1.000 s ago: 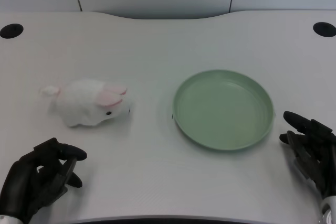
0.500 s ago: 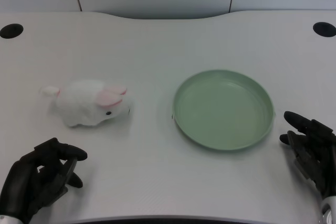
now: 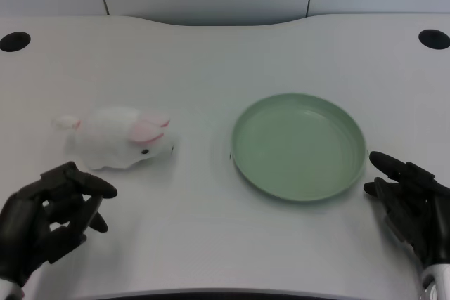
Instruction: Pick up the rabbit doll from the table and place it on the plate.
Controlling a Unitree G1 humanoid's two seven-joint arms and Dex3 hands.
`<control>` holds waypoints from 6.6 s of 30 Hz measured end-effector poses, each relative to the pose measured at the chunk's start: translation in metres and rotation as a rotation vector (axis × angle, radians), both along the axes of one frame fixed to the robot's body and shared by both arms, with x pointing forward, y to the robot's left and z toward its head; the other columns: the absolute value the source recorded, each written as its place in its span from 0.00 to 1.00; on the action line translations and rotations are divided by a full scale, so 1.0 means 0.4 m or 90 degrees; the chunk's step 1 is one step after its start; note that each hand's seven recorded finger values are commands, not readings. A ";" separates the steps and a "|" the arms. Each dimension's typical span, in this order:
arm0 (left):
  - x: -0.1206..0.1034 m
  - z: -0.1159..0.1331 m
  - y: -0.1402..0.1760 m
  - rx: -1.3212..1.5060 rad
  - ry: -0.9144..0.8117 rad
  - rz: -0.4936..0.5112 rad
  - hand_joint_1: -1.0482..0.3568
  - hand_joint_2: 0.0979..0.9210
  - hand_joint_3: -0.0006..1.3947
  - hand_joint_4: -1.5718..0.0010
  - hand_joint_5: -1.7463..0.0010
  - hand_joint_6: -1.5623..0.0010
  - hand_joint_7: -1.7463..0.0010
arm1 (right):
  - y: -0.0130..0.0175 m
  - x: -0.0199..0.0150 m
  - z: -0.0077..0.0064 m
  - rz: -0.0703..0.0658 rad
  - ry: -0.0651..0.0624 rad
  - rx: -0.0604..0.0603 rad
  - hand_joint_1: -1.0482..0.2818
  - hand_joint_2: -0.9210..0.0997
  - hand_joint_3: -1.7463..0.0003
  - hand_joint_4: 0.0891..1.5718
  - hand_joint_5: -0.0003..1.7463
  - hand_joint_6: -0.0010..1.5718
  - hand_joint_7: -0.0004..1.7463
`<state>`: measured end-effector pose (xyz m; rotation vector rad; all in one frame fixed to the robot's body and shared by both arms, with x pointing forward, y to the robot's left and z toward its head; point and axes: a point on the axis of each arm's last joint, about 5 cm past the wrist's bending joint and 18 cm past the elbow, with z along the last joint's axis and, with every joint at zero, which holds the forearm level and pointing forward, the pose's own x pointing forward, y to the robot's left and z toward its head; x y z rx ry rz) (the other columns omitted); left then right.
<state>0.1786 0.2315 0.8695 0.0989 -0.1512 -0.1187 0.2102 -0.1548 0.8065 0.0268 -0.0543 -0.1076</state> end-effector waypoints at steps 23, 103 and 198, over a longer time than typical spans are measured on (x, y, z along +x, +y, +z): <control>0.126 0.264 0.055 0.528 -0.144 -0.191 0.09 1.00 0.03 0.88 0.92 0.82 1.00 | -0.0031 0.0036 0.0022 0.007 0.008 -0.006 0.53 0.00 0.83 0.30 0.52 0.55 0.00; 0.382 0.100 -0.190 1.179 -0.068 -0.195 0.46 0.89 0.01 0.83 0.36 0.53 0.91 | -0.0265 -0.0390 -0.0162 -0.026 -0.014 -0.017 0.59 0.00 0.83 0.39 0.48 0.57 0.01; 0.347 0.209 -0.608 0.858 -0.169 -0.366 0.13 1.00 0.02 0.98 1.00 0.95 1.00 | 0.0345 -0.0269 -0.0107 0.011 -0.012 -0.010 0.53 0.00 0.83 0.38 0.45 0.52 0.00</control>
